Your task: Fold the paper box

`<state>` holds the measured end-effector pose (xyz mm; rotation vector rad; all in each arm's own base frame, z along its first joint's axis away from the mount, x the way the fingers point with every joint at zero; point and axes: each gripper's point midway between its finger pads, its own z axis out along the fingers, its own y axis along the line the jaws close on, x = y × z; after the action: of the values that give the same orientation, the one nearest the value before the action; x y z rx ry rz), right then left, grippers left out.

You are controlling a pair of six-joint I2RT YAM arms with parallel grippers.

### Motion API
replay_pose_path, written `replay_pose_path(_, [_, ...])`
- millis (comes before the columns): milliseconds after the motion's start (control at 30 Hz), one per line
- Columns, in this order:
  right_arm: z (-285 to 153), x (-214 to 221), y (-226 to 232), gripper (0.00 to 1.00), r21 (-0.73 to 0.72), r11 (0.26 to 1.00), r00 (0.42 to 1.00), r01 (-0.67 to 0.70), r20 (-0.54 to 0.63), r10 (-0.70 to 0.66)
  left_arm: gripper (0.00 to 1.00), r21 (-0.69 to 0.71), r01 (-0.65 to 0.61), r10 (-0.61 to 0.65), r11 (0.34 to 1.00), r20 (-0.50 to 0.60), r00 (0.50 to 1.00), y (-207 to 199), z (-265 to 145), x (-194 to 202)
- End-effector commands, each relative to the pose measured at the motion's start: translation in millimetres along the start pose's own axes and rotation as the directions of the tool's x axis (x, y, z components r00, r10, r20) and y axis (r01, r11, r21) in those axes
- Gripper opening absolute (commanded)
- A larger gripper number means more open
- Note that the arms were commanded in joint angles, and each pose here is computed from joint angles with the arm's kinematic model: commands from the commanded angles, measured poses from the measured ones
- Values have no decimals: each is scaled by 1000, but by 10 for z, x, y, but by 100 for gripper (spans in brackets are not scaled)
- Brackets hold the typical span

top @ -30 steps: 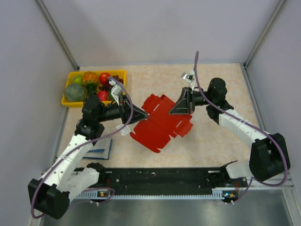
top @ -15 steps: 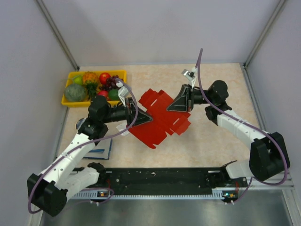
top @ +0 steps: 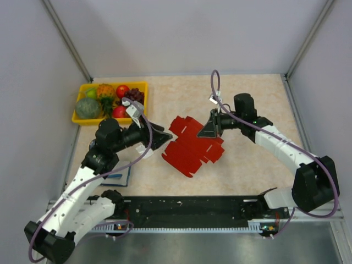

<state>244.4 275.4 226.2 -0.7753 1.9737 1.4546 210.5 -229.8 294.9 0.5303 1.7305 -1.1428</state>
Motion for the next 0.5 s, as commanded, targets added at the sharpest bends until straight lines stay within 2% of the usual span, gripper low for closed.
replay_pose_path(0, [-60, 228, 0, 0, 14, 997, 994, 76, -84, -75, 69, -160, -79, 90, 984, 63, 994, 290, 10, -222])
replay_pose_path(33, [-59, 265, 36, 0, -17, 997, 992, 76, -96, -77, 70, -151, -75, 83, 986, 48, 995, 319, 63, -188])
replay_pose_path(67, [-57, 291, 59, 0, -40, 995, 990, 88, -105, -92, 76, -133, -78, 84, 988, 39, 996, 342, 130, -173])
replay_pose_path(167, [-52, 351, 58, 0, -66, 994, 987, 86, -128, -94, 83, -29, -58, 55, 998, -94, 994, 343, 384, -51])
replay_pose_path(200, [-46, 369, 42, 0, -71, 994, 987, 79, -135, -88, 83, -20, -62, 59, 998, -132, 990, 413, 470, -10])
replay_pose_path(300, [-34, 398, 56, 0, -98, 993, 986, 63, -148, -77, 81, 35, -91, 95, 995, -140, 986, 491, 585, 105])
replay_pose_path(333, [-20, 398, 52, 0, -109, 993, 986, 54, -152, -70, 79, 52, -112, 117, 992, -110, 987, 497, 626, 54])
replay_pose_path(467, [11, 401, -34, 0, -97, 993, 983, 74, -159, -88, 73, 112, -78, 93, 991, -135, 986, 497, 699, 161])
